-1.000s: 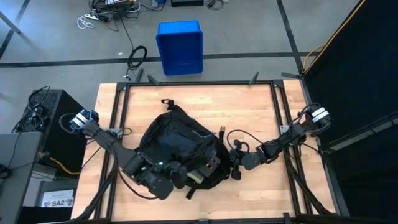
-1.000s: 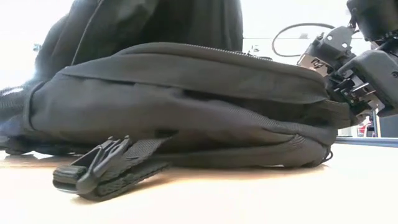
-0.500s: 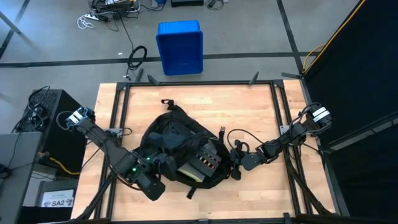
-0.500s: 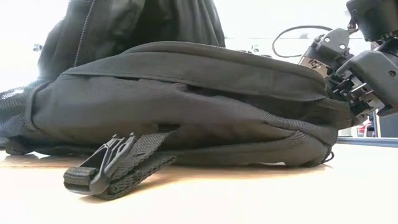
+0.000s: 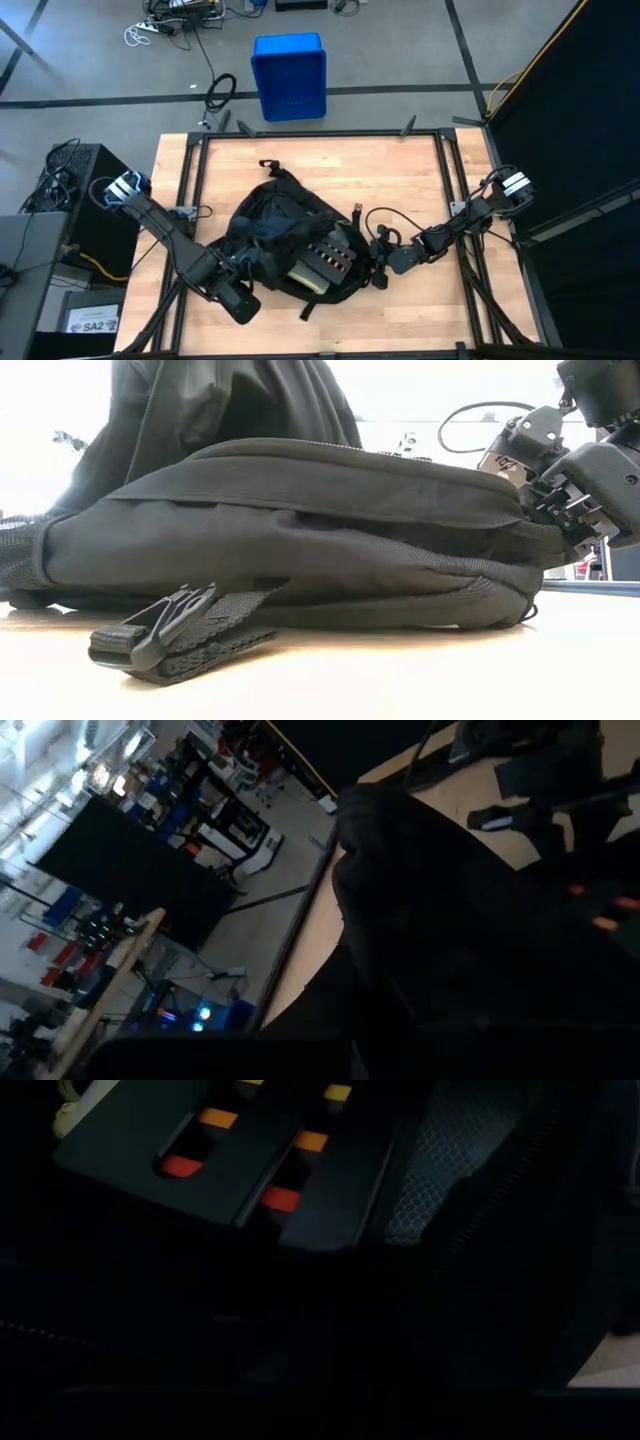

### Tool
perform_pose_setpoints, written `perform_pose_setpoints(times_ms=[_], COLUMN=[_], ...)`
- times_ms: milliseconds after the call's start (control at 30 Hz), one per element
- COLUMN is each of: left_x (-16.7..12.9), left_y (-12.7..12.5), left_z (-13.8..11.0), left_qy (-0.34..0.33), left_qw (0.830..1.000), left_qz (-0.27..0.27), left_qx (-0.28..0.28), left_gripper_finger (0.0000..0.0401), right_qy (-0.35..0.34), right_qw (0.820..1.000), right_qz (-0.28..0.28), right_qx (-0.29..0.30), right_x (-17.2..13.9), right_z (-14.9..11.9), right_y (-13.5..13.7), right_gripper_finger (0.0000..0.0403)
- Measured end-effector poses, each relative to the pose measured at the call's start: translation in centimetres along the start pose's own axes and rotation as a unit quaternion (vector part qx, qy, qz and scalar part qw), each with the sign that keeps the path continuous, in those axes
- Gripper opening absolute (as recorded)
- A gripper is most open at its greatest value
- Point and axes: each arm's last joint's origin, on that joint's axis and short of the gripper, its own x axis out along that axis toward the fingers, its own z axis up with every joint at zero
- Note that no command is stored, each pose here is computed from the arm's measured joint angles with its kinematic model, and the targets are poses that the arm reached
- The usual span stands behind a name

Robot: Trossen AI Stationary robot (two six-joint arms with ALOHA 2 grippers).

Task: Unpack backpack
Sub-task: Open the black backpack

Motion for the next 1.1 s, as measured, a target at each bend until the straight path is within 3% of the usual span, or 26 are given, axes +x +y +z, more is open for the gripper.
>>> perform_pose_setpoints(times_ms=[167,533,800,1100], left_x=[0.1,1.7,3.3,2.8], left_y=[0.6,1.9,2.5,4.1], left_z=[-1.9,-5.8,-7.9,-9.3], left_qy=[0.002,-0.049,-0.054,-0.107], left_qw=[0.999,0.984,0.976,0.962], left_qz=[-0.018,-0.114,-0.13,-0.152], left_qx=[-0.037,-0.129,-0.164,-0.2], left_gripper_finger=[0.0,0.0,0.0,0.0], right_qy=[0.0,0.0,-0.001,-0.001], right_qw=[1.0,1.0,1.0,1.0], right_qz=[0.0,0.001,0.002,0.002], right_qx=[0.0,-0.002,-0.001,-0.001], right_x=[0.0,0.0,0.0,0.0], right_z=[0.0,0.0,0.0,0.0], right_y=[0.0,0.0,0.0,0.0], right_gripper_finger=[0.005,0.0052,0.0052,0.0057])
